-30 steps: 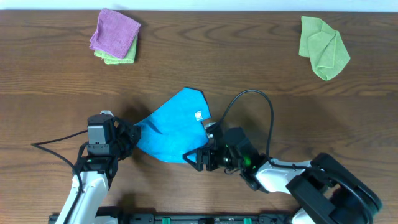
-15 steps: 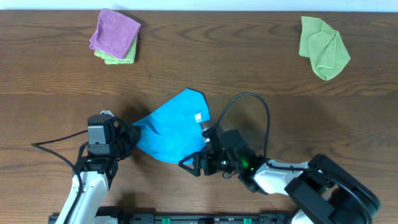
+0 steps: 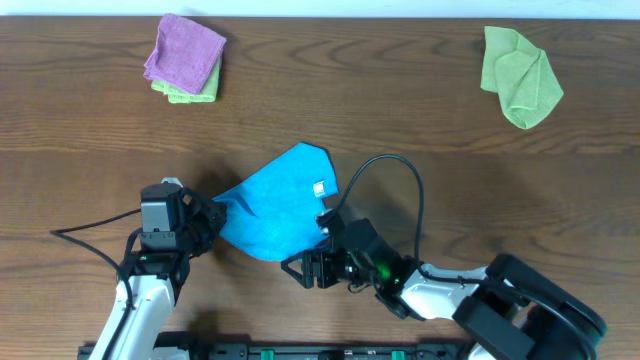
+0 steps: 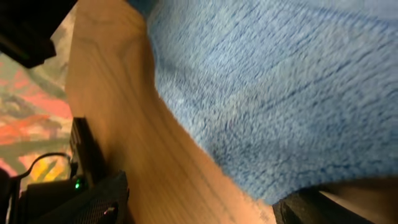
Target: Fold the cloth
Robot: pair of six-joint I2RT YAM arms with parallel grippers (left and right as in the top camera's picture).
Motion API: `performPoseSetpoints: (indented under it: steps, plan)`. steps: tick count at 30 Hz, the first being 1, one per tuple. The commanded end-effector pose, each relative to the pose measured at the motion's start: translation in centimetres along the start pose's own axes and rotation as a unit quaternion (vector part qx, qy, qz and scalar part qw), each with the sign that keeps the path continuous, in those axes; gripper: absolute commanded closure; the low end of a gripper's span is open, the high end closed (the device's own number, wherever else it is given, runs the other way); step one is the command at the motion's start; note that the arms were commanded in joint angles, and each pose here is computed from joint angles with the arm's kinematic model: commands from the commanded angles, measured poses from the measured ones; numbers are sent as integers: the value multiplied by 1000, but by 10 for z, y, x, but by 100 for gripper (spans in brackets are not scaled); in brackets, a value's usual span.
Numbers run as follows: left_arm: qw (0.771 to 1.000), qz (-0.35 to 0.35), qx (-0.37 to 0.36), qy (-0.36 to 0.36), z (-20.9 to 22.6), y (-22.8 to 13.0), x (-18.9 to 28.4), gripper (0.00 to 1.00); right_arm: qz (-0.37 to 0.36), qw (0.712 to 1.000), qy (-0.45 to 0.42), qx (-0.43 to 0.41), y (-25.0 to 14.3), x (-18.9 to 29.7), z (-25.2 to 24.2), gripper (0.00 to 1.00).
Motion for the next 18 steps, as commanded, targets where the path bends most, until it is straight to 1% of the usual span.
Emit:
performPoseSetpoints:
  steps: [1, 6, 7, 8, 9, 11, 15, 18]
  plan:
    - [1000, -11, -1, -11, -9, 8, 3, 94, -23, 999, -27, -7, 1, -1, -12, 26]
    - [1000, -9, -1, -14, -9, 7, 3, 94, -42, 999, -22, 8, 7, -1, -9, 27]
    - [1000, -9, 0, -14, -9, 7, 3, 94, -49, 998, -25, 8, 8, -1, -10, 32]
    - [1000, -9, 0, -14, -9, 7, 3, 94, -53, 998, -27, 8, 9, -1, -10, 44]
    - [1000, -9, 0, -14, -9, 7, 3, 94, -53, 998, -26, 8, 9, -1, -10, 70]
    - [1000, -9, 0, -14, -9, 7, 3, 94, -45, 999, -21, 4, 8, -1, -8, 98]
    - [1000, -3, -3, -30, -14, 7, 4, 94, -15, 999, 34, 13, 6, 2, 9, 99]
    - [999, -4, -6, -45, -18, 8, 4, 94, -17, 997, 71, 9, 16, 15, 24, 99]
Point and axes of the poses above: each gripper's point midway between its finger pads, its own x axis back along the fingers, its own z axis along the line the jaws close on, y = z × x, the point moved 6 cm from there along x, back along the fingers, and after that the axes turned 14 degrees about -x, right-handed, at the moved point
